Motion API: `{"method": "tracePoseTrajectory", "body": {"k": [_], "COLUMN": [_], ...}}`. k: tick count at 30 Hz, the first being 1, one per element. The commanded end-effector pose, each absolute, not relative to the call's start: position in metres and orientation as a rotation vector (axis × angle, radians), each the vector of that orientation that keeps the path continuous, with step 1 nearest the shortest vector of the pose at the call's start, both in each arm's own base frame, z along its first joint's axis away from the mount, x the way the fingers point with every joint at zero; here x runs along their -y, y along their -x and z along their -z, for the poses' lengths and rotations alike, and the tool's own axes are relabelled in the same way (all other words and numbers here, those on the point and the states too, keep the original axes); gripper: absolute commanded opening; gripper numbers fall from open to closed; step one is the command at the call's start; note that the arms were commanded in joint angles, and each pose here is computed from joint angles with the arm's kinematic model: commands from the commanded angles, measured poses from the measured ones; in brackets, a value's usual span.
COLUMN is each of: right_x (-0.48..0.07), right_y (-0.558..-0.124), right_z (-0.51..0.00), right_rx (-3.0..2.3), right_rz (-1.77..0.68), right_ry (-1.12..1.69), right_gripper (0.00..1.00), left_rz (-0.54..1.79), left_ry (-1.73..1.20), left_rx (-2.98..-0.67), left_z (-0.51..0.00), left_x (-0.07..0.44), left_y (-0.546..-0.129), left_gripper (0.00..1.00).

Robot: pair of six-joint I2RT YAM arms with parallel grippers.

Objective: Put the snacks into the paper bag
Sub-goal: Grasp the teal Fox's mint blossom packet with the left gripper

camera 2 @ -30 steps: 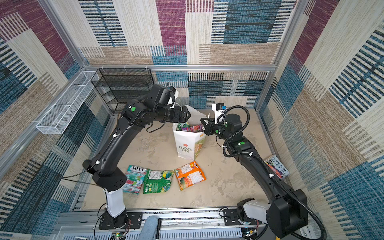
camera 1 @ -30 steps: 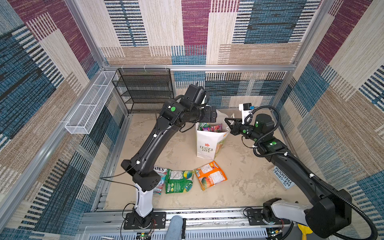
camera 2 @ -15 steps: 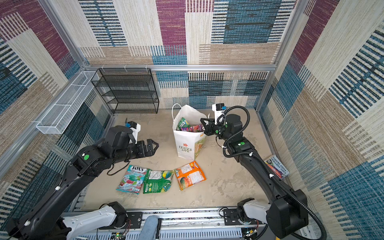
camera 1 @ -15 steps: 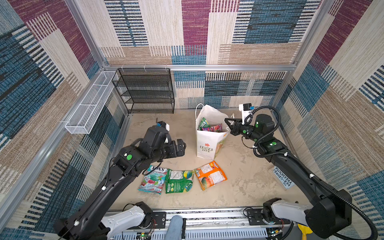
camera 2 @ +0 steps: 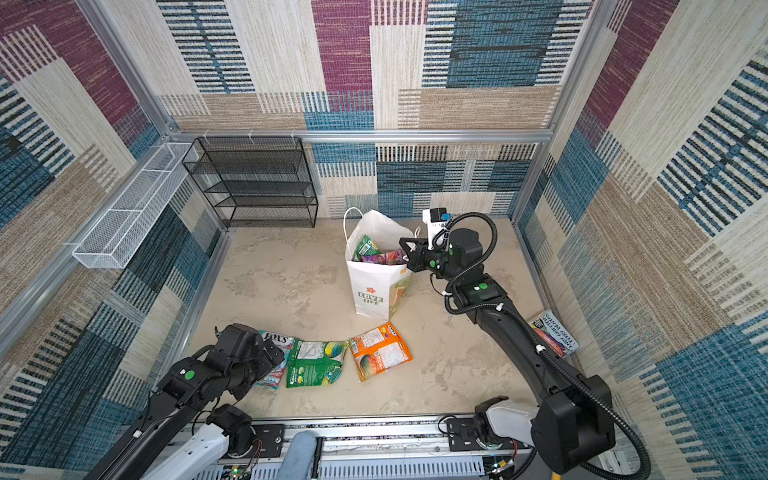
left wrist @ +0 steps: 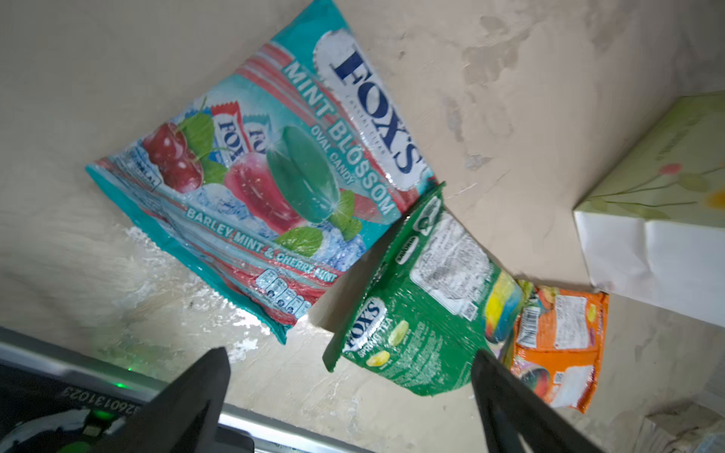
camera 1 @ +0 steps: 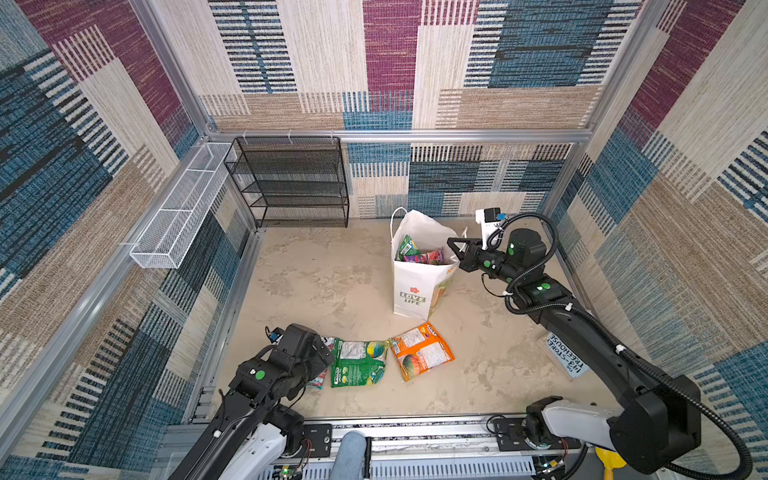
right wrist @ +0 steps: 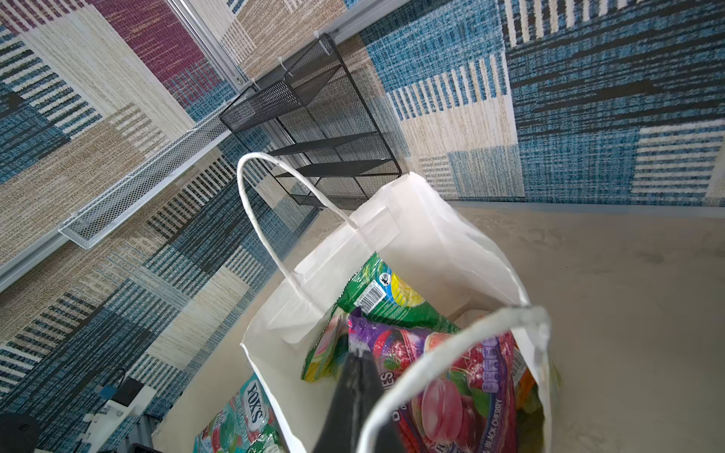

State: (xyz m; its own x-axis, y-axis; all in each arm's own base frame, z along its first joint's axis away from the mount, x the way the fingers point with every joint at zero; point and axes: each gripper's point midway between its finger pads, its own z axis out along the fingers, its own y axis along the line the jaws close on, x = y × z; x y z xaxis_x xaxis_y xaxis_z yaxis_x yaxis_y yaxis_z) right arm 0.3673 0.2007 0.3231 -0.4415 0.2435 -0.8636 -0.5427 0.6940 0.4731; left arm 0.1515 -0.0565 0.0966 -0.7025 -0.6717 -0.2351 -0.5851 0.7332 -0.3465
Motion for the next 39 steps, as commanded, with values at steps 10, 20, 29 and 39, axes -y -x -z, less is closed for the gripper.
{"method": "tracePoseTrajectory", "body": {"k": [10,20,29,39], "right_x": [-0.203,-0.202,-0.202,-0.201], "right_y": [-0.368,-0.369,-0.369,-0.368], "right_z": [-0.330,-0.328,-0.328,-0.329], "right_rx": [-1.798,-1.804,-1.805,-1.800], "right_rz": [-0.925,-0.922,-0.924,-0.919], "right_ry": [0.238,0.233,0.228,0.226], "right_gripper": [0.00,0.00,0.00,0.00], "left_rz": [0.428,0.409,0.383,0.454], "left_ry": [1.378,1.464,1.476,1.460], "left_rx": [-2.493,-2.458,-2.429,-2.372], "left_z": [-0.030,-0.007,-0.003,-0.009], "left_x": [0.053,0.048,0.044,0.049], "left_y": [-0.148,-0.152,-0.164,-0.181], "left_gripper": [0.99,0.90,0.71,0.34]}}
